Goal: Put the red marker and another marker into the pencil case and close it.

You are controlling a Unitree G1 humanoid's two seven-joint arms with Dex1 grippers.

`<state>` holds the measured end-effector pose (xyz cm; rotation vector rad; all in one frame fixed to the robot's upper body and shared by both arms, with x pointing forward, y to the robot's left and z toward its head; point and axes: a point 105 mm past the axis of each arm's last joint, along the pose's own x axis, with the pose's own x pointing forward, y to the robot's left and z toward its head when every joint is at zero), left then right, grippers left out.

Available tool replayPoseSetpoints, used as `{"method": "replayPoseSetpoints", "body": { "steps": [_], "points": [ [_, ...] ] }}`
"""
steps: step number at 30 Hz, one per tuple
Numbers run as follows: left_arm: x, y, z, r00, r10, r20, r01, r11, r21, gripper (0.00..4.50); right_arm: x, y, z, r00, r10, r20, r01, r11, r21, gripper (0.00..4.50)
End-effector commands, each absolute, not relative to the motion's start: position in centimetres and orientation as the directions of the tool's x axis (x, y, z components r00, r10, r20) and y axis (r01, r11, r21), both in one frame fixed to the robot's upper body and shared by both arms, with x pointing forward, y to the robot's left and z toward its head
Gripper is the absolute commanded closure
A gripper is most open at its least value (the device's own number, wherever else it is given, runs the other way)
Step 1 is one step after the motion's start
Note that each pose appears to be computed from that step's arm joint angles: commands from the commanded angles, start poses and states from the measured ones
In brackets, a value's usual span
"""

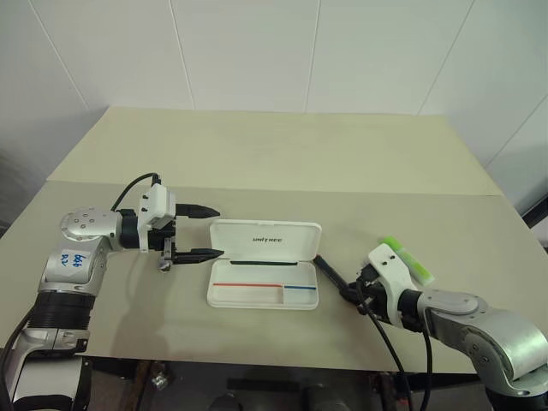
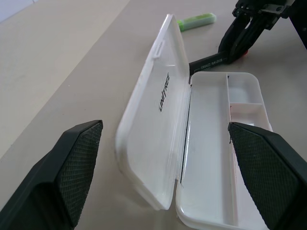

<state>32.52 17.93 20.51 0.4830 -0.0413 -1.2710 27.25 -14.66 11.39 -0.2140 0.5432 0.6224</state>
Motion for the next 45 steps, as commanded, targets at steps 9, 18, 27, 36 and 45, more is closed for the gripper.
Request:
{"method": "replayPoseSetpoints", "body": {
  "steps": [9,18,27,36,45],
  "points": [
    [32.5,17.3,22.1,0.307,-0.933,-0.19,0.882,0.203,0.426,0.0,30.4,-20.6,13.0,0.796,0.264,-0.545,-0.455,0.854,-0.251,3.91],
    [32.6,17.2,22.0,0.307,-0.935,-0.181,0.881,0.207,0.427,0.0,32.8,-23.9,16.1,0.874,0.176,-0.453,-0.356,0.866,-0.351,3.91],
    [32.6,17.4,22.2,0.31,-0.933,-0.184,0.877,0.206,0.434,0.0,34.3,-20.8,23.8,0.917,0.387,-0.098,-0.394,0.844,-0.364,3.91],
    [32.1,19.4,22.5,0.345,-0.911,-0.226,0.869,0.219,0.444,0.0,31.0,-14.2,24.5,0.642,0.763,-0.077,-0.705,0.548,-0.45,3.91],
    [31.0,23.2,22.8,0.434,-0.859,-0.271,0.846,0.285,0.451,0.0,28.2,-10.6,24.3,0.369,0.923,-0.107,-0.834,0.278,-0.477,3.91]
  ]
}}
